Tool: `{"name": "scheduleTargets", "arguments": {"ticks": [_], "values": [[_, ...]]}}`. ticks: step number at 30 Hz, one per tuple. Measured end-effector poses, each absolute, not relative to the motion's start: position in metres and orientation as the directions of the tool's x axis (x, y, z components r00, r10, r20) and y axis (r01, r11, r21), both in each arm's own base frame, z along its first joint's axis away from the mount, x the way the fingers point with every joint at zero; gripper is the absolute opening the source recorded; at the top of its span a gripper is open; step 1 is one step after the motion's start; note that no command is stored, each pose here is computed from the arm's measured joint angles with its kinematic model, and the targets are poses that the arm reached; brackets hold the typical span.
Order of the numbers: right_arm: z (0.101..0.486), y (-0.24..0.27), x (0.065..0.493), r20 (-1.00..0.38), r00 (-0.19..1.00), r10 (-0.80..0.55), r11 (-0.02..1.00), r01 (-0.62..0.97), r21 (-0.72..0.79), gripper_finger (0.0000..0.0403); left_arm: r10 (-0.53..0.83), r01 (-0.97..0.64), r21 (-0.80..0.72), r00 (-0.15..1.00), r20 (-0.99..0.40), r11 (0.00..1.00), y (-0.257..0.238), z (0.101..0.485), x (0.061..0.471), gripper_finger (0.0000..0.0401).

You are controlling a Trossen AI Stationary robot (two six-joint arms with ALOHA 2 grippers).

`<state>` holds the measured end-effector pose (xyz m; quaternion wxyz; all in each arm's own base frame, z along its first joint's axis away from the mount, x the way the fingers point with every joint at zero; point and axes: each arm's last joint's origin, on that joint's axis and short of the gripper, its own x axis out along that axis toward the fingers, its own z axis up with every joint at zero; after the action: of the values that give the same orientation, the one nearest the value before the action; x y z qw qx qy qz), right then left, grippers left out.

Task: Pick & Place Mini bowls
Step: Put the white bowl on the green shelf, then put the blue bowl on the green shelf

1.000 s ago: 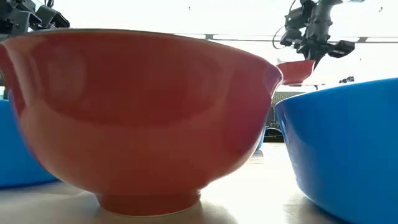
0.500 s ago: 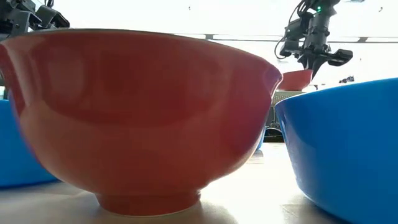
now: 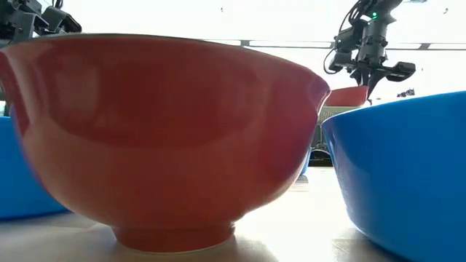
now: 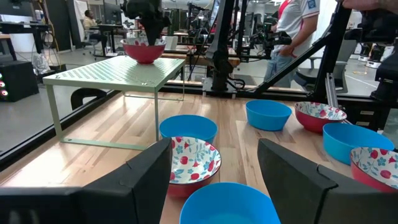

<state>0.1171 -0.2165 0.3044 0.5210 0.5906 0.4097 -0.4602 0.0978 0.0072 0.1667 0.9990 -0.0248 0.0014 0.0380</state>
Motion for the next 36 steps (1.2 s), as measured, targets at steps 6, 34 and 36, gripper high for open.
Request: {"name": "scheduleTargets", "arguments": {"ticks": [6, 34, 36], "values": [[0.304, -0.217, 0.116, -0.976, 0.218, -0.004, -0.130, 0.967, 0.217, 0.0032, 0.076, -0.076, -0.049, 0.997, -0.004, 0.996, 0.007, 0.167, 0.098, 0.0232], [0.334, -0.180, 0.102, -0.976, 0.192, -0.105, -0.091, 0.975, 0.201, 0.0156, 0.075, -0.076, -0.049, 0.997, -0.004, 0.996, 0.007, 0.167, 0.098, 0.0232], [0.337, -0.173, 0.101, -0.976, 0.192, -0.099, -0.069, 0.978, 0.199, 0.0154, 0.076, -0.076, -0.049, 0.997, -0.004, 0.996, 0.007, 0.167, 0.098, 0.0232]]}}
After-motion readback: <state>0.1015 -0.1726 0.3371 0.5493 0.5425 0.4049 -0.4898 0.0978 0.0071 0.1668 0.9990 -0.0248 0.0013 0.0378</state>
